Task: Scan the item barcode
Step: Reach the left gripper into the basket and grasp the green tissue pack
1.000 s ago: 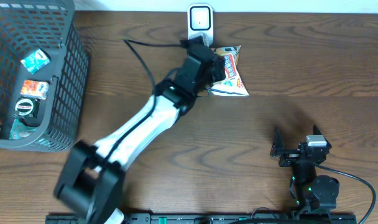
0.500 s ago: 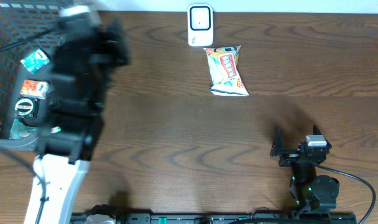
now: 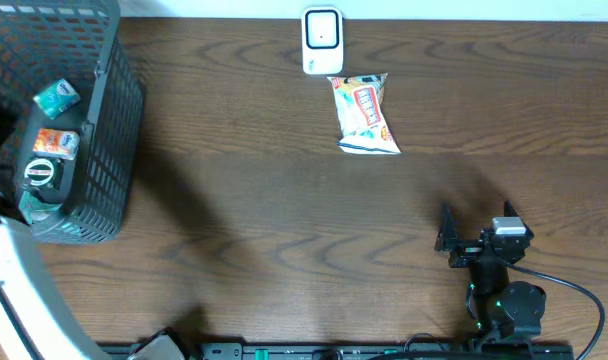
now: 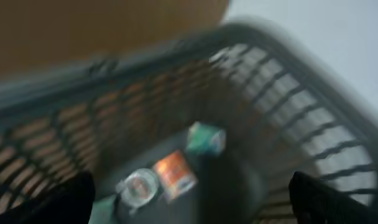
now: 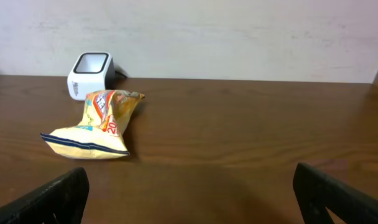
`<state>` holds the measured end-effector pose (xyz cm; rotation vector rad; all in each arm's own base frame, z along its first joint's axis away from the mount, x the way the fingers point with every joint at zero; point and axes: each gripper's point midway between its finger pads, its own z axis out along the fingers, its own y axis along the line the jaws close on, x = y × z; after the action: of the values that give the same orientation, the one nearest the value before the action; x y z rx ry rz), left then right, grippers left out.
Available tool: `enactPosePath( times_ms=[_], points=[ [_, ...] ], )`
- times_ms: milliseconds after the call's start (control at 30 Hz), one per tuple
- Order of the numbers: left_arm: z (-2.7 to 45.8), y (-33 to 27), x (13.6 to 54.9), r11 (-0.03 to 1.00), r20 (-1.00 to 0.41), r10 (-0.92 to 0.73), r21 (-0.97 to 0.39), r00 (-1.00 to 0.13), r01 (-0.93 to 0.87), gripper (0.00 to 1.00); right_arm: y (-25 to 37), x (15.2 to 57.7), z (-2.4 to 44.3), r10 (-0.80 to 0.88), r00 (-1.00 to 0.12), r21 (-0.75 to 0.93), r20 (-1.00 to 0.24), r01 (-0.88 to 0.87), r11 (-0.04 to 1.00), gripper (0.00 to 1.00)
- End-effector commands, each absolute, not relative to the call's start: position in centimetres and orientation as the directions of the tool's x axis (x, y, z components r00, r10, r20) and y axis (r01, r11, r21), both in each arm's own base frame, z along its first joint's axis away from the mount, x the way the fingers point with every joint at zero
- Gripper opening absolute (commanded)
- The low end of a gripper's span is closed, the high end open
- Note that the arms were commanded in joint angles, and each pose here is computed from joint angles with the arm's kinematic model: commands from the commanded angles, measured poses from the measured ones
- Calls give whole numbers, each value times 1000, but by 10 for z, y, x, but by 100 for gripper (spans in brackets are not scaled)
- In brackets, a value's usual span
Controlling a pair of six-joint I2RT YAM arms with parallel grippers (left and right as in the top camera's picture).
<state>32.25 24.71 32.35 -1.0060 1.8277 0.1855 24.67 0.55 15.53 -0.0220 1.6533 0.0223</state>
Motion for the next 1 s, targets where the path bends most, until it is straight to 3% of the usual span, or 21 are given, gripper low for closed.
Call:
enactPosePath(
  times_ms=[0,200,633,967],
  points=[
    [281,268,318,587,-738,-641,-298,-208,-753,98,5,247,154,13,-87,15,-996,-21,1000,99],
    [200,285,301,483,-594,-739,-136,-319,-865,98,5,247,154,13,-87,15,-996,-21,1000,99],
    [98,252,308,499,-346,-802,57,-486,-865,98,5,247,154,13,-87,15,-996,-21,1000,99],
    [47,260,285,410,-215,-879,118,-427,-904,98,5,247,154,13,-87,15,-996,-21,1000,99]
  ],
)
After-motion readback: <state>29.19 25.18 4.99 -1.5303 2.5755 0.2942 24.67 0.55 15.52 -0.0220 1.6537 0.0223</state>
